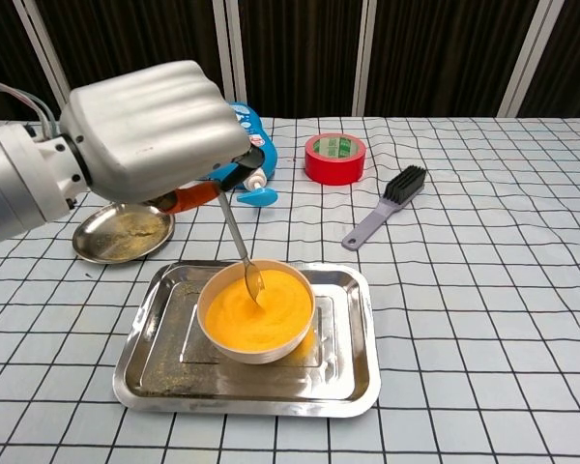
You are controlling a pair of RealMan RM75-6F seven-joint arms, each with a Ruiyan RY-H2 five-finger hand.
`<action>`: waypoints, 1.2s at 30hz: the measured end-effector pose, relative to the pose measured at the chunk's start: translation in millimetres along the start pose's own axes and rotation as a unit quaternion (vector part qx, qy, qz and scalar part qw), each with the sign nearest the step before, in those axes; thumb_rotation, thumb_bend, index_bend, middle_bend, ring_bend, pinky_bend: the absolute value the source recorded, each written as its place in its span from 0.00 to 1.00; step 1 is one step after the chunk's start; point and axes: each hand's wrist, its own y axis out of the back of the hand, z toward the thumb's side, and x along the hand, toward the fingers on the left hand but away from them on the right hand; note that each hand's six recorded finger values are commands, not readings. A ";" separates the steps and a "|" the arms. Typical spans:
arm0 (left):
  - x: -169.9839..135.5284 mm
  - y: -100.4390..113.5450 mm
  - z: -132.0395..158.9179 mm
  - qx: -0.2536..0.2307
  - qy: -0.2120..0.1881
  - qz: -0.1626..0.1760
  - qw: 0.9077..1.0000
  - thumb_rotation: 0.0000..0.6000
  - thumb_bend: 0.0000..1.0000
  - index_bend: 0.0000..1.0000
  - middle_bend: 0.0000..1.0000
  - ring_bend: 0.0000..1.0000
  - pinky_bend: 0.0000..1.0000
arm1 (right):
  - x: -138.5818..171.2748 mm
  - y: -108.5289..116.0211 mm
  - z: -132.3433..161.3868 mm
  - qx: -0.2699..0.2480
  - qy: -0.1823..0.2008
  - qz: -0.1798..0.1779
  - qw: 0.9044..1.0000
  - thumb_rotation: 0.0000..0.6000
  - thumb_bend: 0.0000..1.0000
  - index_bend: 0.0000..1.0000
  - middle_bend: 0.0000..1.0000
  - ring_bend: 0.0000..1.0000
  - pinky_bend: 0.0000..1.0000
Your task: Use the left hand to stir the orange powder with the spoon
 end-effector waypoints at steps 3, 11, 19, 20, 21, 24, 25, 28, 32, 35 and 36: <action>-1.9 0.5 -6.9 0.002 0.002 0.000 1.000 1.00 0.65 0.77 0.97 0.93 0.97 | 0.0 0.0 -0.1 0.000 -0.001 0.000 1.000 1.00 0.31 0.00 0.00 0.00 0.00; -8.3 -0.8 -3.5 0.017 -0.015 0.001 1.000 1.00 0.65 0.77 0.97 0.93 0.97 | 0.0 0.3 -0.4 0.000 -0.001 -0.001 1.000 1.00 0.31 0.00 0.00 0.00 0.00; -5.6 -0.8 -9.7 -0.003 0.004 -0.001 1.000 1.00 0.65 0.77 0.97 0.93 0.97 | 0.0 0.5 -0.5 -0.001 -0.001 -0.001 1.000 1.00 0.31 0.00 0.00 0.00 0.00; -5.5 -0.1 -9.2 -0.002 0.003 0.001 1.000 1.00 0.65 0.77 0.97 0.93 0.97 | 0.0 0.5 -0.7 -0.001 -0.002 -0.001 1.000 1.00 0.31 0.00 0.00 0.00 0.00; -5.6 0.0 -9.3 -0.001 0.004 0.002 1.000 1.00 0.65 0.77 0.97 0.93 0.97 | -0.1 0.6 -0.8 -0.001 -0.002 -0.001 1.000 1.00 0.31 0.00 0.00 0.00 0.00; -6.0 -3.1 -14.6 -0.005 0.017 -0.001 1.000 1.00 0.65 0.77 0.97 0.93 0.97 | 0.2 0.6 -0.7 -0.001 -0.002 0.000 1.000 1.00 0.31 0.00 0.00 0.00 0.00; -6.2 -3.7 -17.4 -0.005 0.023 -0.001 1.000 1.00 0.65 0.77 0.97 0.93 0.97 | 0.2 0.6 -0.7 -0.001 -0.002 0.000 1.000 1.00 0.31 0.00 0.00 0.00 0.00; -7.6 -8.2 -32.7 -0.011 0.056 -0.002 0.998 1.00 0.65 0.77 0.97 0.93 0.97 | 0.1 1.0 -1.3 -0.002 -0.003 -0.001 1.000 1.00 0.31 0.00 0.00 0.00 0.00; -15.2 -25.9 -62.7 -0.025 0.117 -0.021 0.993 1.00 0.65 0.77 0.97 0.93 0.97 | -0.3 0.3 -1.4 -0.001 -0.003 0.001 1.000 1.00 0.31 0.00 0.00 0.00 0.00; -24.8 -42.6 -82.3 -0.040 0.158 -0.042 0.986 1.00 0.65 0.77 0.97 0.93 0.97 | -0.5 0.0 -1.2 -0.001 -0.003 0.001 1.000 1.00 0.31 0.00 0.00 0.00 0.00; -28.4 -48.4 -88.1 -0.043 0.170 -0.049 0.983 1.00 0.65 0.77 0.97 0.93 0.97 | -0.6 -0.1 -1.4 -0.001 -0.004 0.001 1.000 1.00 0.31 0.00 0.00 0.00 0.00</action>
